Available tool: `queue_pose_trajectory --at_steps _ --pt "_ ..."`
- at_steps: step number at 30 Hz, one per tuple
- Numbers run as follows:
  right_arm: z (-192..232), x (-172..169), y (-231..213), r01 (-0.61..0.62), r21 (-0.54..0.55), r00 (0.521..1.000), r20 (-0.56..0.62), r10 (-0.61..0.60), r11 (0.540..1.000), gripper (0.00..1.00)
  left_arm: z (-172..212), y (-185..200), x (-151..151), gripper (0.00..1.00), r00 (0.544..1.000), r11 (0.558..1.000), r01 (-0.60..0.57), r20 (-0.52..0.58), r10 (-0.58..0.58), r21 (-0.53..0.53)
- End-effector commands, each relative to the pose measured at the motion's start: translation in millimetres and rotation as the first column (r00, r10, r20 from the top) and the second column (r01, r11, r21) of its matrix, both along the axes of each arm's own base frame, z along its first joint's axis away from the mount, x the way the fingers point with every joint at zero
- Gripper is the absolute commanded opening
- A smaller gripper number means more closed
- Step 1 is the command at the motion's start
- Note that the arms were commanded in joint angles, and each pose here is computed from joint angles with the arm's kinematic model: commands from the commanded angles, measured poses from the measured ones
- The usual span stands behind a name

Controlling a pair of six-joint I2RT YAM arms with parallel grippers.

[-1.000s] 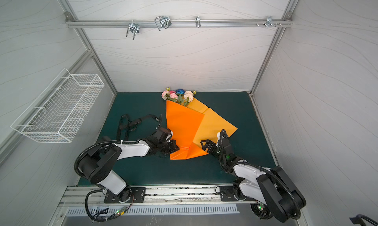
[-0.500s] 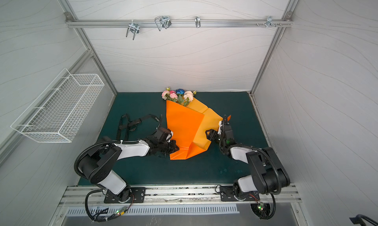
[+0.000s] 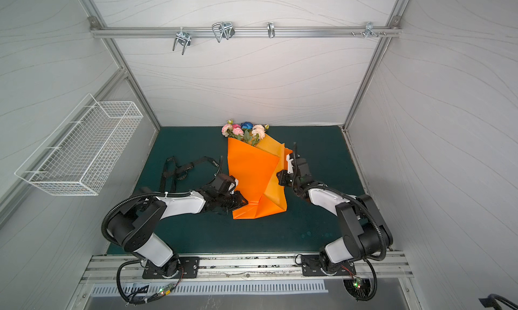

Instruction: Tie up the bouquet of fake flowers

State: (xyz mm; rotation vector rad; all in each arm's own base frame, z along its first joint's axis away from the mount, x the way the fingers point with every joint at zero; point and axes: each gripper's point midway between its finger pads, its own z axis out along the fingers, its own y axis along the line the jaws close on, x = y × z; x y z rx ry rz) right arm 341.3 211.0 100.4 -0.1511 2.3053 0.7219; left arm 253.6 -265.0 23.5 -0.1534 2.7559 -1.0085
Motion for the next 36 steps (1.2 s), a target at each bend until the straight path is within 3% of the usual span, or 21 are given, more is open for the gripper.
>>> queue_pose_trajectory --at_steps 1,4,14,20,27,36 --pt "4.8 -11.4 11.4 -0.074 -0.085 0.997 0.011 0.075 0.994 0.07 0.9 -7.4 5.6 0.25 1.0 1.0 0.01 0.001 -0.01 -0.007" --pt "12.8 -13.3 27.3 -0.111 -0.079 0.993 0.019 0.113 0.991 0.0 -0.9 -8.2 4.4 0.25 1.0 1.0 0.01 -0.011 -0.01 -0.01" --pt "52.3 12.0 62.2 -0.091 -0.046 0.993 0.065 0.094 0.995 0.0 -10.2 -5.9 -1.2 0.24 0.999 1.0 0.009 -0.031 -0.008 0.008" --pt "71.9 12.6 100.2 -0.176 -0.023 0.978 0.106 0.177 0.984 0.0 -13.7 -9.1 -3.3 0.23 0.999 1.0 0.017 -0.04 -0.017 0.009" --pt "63.4 2.1 141.7 -0.283 -0.032 0.953 0.104 0.285 0.959 0.0 -8.5 -11.1 -3.4 0.23 0.999 1.0 0.015 -0.031 -0.016 -0.004" --pt "43.4 10.8 160.9 -0.323 -0.048 0.943 0.074 0.326 0.945 0.0 32.4 5.3 -0.6 0.28 0.996 0.997 -0.073 0.051 0.074 -0.015"
